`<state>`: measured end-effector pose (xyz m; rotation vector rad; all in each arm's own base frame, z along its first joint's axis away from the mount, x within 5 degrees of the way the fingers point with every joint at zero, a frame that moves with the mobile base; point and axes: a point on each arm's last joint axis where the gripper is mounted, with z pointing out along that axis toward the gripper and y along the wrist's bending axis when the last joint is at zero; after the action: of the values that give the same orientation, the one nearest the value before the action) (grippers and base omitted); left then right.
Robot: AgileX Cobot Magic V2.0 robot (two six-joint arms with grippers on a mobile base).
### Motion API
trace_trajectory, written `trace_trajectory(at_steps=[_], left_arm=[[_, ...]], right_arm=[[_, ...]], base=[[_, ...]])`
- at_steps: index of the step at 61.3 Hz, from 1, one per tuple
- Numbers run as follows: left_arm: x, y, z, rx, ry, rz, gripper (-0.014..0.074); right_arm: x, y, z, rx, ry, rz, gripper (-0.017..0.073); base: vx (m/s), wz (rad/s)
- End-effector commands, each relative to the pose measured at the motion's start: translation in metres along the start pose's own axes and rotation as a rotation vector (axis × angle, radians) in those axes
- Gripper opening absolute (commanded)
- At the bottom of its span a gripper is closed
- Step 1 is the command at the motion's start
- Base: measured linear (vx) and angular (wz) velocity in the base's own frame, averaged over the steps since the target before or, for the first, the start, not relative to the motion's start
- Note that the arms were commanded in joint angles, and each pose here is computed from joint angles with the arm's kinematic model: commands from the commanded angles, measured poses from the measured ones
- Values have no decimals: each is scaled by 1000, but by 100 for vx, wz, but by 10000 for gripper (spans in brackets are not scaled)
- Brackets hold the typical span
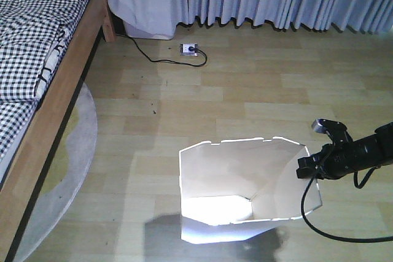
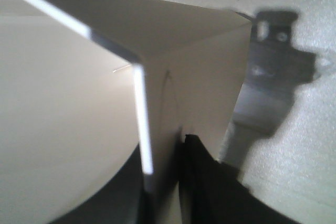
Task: Move trash bin to bedside with robot
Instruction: 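Drive toward the bed, dragging the bin with the right gripper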
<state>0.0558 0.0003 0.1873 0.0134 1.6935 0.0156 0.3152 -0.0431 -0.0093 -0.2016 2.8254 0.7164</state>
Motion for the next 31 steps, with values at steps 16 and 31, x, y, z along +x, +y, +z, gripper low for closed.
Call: trace_trajectory(at_steps=[16,31], left_arm=[[-1,0,0,3,-63,-4,-6],[-1,0,0,3,-63,-4,-6]], right_arm=[[-19,24,-22,-188,-94,5,-5],[-19,24,-22,-188,-94,5,-5]], base=[[25,3],[26,-4]])
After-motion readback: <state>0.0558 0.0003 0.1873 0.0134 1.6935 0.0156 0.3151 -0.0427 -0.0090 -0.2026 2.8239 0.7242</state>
